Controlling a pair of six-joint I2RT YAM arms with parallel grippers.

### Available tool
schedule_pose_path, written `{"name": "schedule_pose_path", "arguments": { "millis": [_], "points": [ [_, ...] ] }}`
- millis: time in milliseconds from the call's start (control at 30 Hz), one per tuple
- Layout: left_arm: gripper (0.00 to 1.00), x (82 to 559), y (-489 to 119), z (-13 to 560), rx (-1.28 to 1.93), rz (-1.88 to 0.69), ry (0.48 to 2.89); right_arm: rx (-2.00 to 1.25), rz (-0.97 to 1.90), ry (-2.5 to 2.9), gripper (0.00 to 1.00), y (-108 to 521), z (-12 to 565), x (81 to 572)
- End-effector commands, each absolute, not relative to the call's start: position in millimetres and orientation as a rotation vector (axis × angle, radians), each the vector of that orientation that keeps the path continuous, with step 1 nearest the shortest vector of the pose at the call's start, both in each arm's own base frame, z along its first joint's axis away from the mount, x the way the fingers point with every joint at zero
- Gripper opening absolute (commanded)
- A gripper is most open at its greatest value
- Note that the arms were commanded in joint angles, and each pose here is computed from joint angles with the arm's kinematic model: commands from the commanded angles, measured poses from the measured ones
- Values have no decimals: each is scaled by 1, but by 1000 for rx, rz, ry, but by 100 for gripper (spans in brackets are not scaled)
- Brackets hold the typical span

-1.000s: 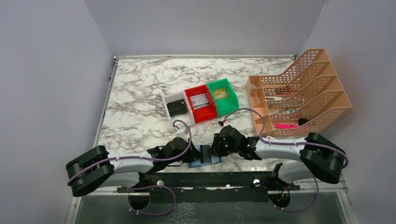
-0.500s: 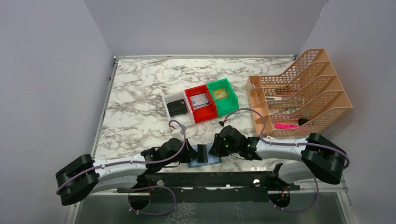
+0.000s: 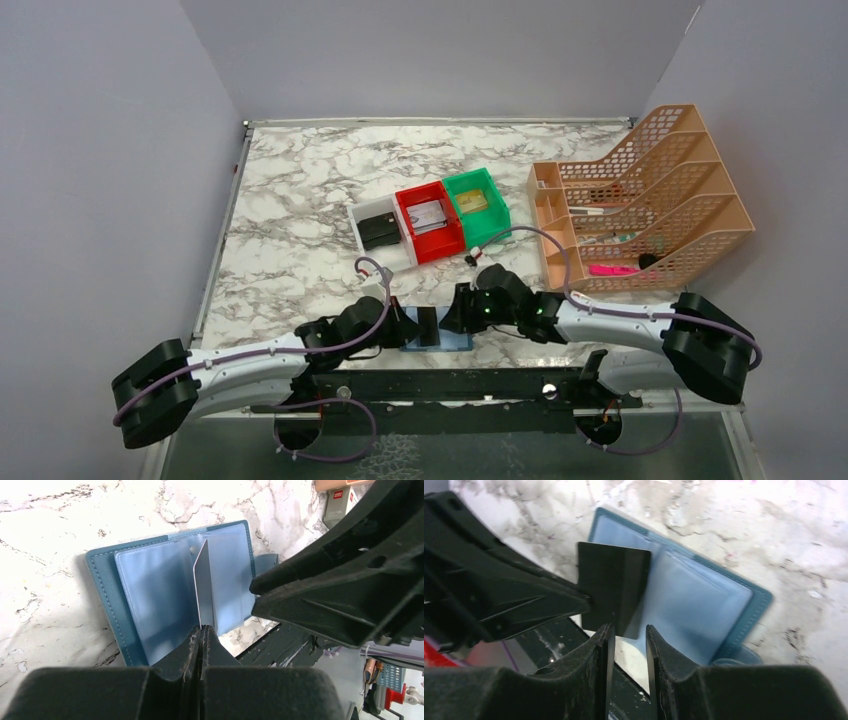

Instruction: Take the credit cards out of the card holder

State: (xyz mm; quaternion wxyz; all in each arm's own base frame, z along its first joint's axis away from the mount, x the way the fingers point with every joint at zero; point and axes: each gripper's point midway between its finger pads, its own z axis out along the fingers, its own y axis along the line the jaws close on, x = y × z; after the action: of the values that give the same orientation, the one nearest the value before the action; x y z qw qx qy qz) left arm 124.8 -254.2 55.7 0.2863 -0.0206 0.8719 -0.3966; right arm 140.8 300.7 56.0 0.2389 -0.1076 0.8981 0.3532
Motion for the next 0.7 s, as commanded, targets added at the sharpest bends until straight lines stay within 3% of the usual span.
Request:
{"name": "schedule_pose_path", "arguments": {
  "millis": [0, 267, 500, 667],
  "points": [
    [0, 125, -251, 47, -39, -1022, 2344, -418, 1164, 2356, 35, 331, 84, 135],
    [2, 124, -255, 50, -16, -1039, 2340, -395, 1011, 2538, 40, 326, 31, 136],
    [20, 123, -263, 52, 7, -1095, 2318, -288, 997, 2577, 40, 315, 16, 132],
    [26, 120, -270, 43, 38, -1092, 2362, -233, 973, 2574, 40, 311, 14, 135]
  ]
}}
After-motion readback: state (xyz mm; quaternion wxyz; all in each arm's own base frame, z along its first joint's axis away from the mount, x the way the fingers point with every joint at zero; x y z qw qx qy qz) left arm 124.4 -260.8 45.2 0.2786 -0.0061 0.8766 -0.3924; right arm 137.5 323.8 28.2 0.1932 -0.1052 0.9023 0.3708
